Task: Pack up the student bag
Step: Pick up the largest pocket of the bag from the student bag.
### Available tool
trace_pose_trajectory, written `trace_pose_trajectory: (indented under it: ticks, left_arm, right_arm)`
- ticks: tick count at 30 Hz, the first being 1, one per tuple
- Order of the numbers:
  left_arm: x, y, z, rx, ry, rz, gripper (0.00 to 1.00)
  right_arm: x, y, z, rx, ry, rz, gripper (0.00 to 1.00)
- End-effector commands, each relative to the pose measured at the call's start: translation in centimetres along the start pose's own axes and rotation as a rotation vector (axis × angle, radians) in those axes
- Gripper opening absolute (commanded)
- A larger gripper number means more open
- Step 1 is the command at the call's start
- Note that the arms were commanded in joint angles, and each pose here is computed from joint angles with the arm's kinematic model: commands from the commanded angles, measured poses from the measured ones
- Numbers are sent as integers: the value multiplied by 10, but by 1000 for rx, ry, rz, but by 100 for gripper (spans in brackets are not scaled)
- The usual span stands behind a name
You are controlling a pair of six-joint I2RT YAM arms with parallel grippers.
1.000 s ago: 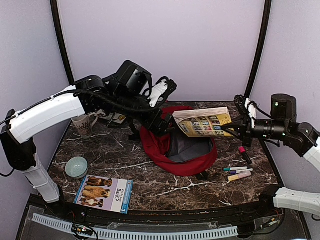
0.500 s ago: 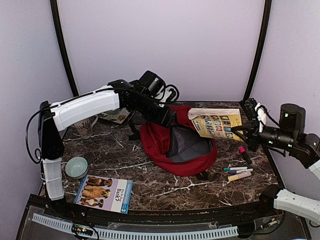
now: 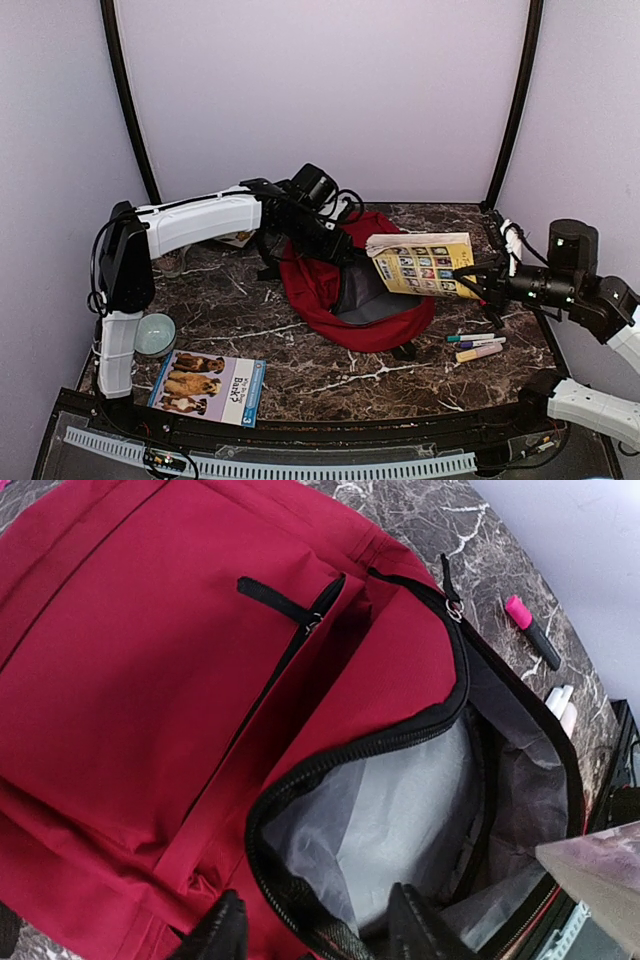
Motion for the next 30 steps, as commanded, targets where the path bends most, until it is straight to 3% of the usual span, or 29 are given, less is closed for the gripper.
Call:
trace_pose_trajectory:
  ticks: [1, 6, 10, 21, 30]
  left_arm:
    - [4, 8, 2, -26, -13, -8, 43]
    - [0, 17, 5, -27, -11, 13, 29]
    - [1, 17, 5, -30, -17, 14, 0]
    - [20, -25, -21, -118, -70, -44, 0]
    - [26, -49, -38, -167, -61, -70, 0]
  right_arm:
    - [2, 10, 1, 66, -132, -3, 0]
    - [-2, 18, -2, 67, -273, 47, 0]
    - [-8, 24, -1, 122, -362, 80, 0]
    - [-16, 39, -6, 89, -587, 199, 0]
    - [-16, 54, -10, 8, -637, 204, 0]
Point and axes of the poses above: each gripper's point midway between its finger pads, its own y axis out along the fingers, its own z axis along the line the jaws close on, x = y × z, the point moved 10 cm from there along -y, back along the fingers, and after that the axes turned 8 degrees about -y, right-handed, at the moved point
